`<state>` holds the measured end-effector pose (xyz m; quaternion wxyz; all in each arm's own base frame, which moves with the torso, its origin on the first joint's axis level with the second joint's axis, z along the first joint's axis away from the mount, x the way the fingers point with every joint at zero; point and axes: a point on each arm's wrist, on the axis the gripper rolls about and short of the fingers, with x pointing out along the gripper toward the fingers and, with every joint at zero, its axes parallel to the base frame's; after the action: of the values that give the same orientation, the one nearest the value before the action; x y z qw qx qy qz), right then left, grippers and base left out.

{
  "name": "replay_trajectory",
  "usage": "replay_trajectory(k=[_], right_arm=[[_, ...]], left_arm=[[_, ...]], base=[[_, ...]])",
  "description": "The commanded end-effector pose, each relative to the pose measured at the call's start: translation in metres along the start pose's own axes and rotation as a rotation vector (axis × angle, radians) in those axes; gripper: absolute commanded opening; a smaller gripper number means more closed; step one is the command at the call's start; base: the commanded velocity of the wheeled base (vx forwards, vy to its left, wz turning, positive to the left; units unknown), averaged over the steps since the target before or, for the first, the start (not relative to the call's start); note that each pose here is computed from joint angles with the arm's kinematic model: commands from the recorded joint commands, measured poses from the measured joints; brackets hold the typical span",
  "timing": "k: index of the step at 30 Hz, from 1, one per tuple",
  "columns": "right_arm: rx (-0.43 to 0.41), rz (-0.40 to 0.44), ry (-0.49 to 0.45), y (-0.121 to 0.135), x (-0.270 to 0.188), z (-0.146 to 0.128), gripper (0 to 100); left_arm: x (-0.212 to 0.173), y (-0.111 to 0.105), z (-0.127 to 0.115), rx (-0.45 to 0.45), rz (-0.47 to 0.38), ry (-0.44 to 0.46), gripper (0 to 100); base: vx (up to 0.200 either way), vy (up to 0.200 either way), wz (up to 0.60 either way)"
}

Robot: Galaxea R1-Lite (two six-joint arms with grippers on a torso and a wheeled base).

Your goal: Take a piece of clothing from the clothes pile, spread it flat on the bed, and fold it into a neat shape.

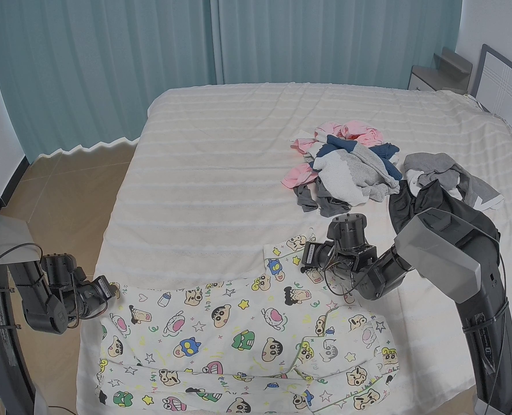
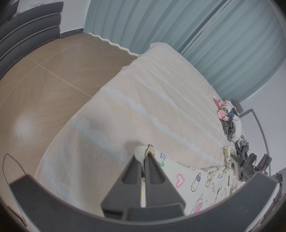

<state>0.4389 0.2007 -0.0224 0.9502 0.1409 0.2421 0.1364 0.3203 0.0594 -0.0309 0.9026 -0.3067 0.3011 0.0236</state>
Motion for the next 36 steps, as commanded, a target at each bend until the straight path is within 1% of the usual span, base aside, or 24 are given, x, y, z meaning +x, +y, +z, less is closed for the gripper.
replay_trajectory(k=[1,2,7,9,13,18,21,25,26,30,33,34,35,36], right_arm=[[0.006,-0.005,-0.034,0.0,0.0,0.003,0],[0.008,-0.002,-0.048,0.0,-0.001,0.005,0],[0.016,-0.018,-0.086,-0.007,-0.002,0.011,0],[0.02,-0.029,-0.109,-0.009,-0.003,0.013,0],[0.032,-0.047,-0.137,-0.018,-0.006,0.017,0],[0.083,-0.037,-0.178,-0.02,-0.015,0.027,0],[0.107,-0.028,-0.171,-0.02,-0.023,0.029,0],[0.116,-0.002,-0.17,-0.019,-0.036,0.036,0],[0.118,0.027,-0.159,-0.021,-0.044,0.038,0],[0.116,0.082,-0.122,-0.025,-0.066,0.034,0],[0.115,0.107,-0.099,-0.03,-0.078,0.031,0],[0.117,0.116,-0.095,-0.032,-0.084,0.031,0],[0.117,0.116,-0.095,-0.032,-0.084,0.031,0],[0.118,0.123,-0.089,-0.035,-0.089,0.029,0]], left_arm=[[0.001,-0.005,0.001,0.012,0.017,-0.022,0],[0.003,-0.005,0.004,0.015,0.044,-0.048,0],[0.007,-0.007,0.015,0.021,0.085,-0.118,0],[0.008,-0.008,0.017,0.023,0.097,-0.132,0],[0.01,-0.011,0.021,0.028,0.094,-0.155,0],[0.011,-0.019,0.026,0.045,0.062,-0.189,0],[0.01,-0.021,0.025,0.051,0.051,-0.2,0],[0.004,-0.023,0.026,0.055,0.045,-0.203,0],[-0.001,-0.025,0.029,0.059,0.039,-0.213,0],[-0.016,-0.031,0.035,0.069,0.021,-0.226,0],[-0.025,-0.031,0.033,0.094,0.011,-0.209,0],[-0.031,-0.03,0.03,0.115,0.008,-0.194,0],[-0.031,-0.03,0.03,0.115,0.008,-0.194,0],[-0.036,-0.029,0.027,0.136,0.003,-0.18,0]], base=[[0.0,0.0,0.0],[0.0,0.0,0.0],[0.0,0.0,0.0],[0.0,0.0,0.0],[0.0,0.0,0.0],[0.0,0.0,0.0],[0.0,0.0,0.0],[0.0,0.0,0.0],[0.0,0.0,0.0],[0.0,0.0,0.0],[0.0,0.0,0.0],[0.0,0.0,0.0],[0.0,0.0,0.0],[0.0,0.0,0.0]])
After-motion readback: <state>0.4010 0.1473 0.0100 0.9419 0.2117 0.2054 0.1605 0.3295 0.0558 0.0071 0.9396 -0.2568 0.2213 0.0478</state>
